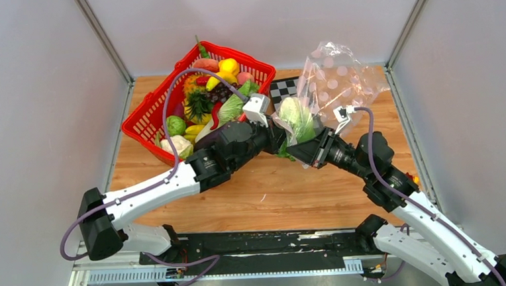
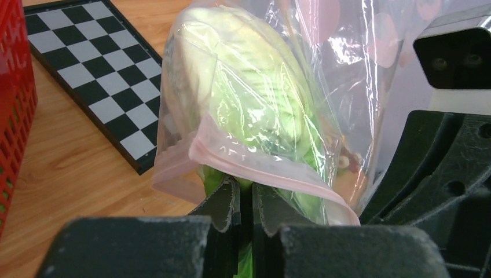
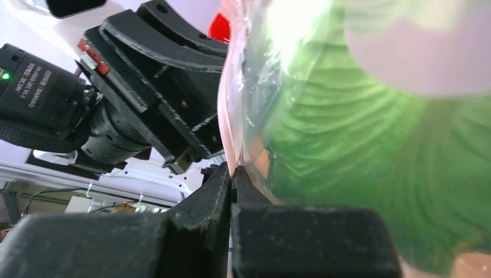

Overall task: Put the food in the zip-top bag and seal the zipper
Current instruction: Place the fake vegetable in the zipper food storage bag.

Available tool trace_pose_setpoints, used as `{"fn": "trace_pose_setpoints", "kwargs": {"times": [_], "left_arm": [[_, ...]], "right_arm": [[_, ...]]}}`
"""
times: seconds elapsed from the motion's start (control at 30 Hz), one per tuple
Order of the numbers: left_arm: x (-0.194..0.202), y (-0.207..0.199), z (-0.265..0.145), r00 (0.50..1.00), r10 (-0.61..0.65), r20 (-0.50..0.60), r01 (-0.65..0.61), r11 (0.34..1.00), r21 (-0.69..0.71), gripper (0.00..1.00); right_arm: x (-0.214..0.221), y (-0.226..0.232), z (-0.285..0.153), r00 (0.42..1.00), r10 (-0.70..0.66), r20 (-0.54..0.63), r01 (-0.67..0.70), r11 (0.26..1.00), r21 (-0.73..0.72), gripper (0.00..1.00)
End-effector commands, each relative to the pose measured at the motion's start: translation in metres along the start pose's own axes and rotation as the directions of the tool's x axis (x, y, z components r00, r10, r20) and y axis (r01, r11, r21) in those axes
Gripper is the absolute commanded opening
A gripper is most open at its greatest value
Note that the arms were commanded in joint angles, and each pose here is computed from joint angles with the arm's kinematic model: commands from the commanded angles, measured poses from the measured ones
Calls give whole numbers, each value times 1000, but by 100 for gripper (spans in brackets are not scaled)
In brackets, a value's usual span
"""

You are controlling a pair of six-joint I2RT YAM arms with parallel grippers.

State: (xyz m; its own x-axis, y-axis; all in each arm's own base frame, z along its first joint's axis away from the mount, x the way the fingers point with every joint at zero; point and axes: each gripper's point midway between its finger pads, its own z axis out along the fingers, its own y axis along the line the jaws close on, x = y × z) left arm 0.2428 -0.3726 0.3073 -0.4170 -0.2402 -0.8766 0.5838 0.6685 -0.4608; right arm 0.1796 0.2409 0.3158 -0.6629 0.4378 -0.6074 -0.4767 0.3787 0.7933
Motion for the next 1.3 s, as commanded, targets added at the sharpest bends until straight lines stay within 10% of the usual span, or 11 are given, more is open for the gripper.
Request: {"fn": "trace_pose_setpoints", "kwargs": {"times": [0.0,0.53,1.27], "left_arm": [[-17,-20,14,995,93,19,-94,994,51,8],[-18,-53,-11,986,157,-49,-141,960,244,68],[34,29,-39,973,66,-221,-80,995,-57,67]], "right_arm": [[4,26,-4,999,25,-40,-30,992,-119,0],[-16,-34,-19,984,88,158,-117,976,185,0],[-27,-46,-24,982,44,184,-68,989,131,0]]}}
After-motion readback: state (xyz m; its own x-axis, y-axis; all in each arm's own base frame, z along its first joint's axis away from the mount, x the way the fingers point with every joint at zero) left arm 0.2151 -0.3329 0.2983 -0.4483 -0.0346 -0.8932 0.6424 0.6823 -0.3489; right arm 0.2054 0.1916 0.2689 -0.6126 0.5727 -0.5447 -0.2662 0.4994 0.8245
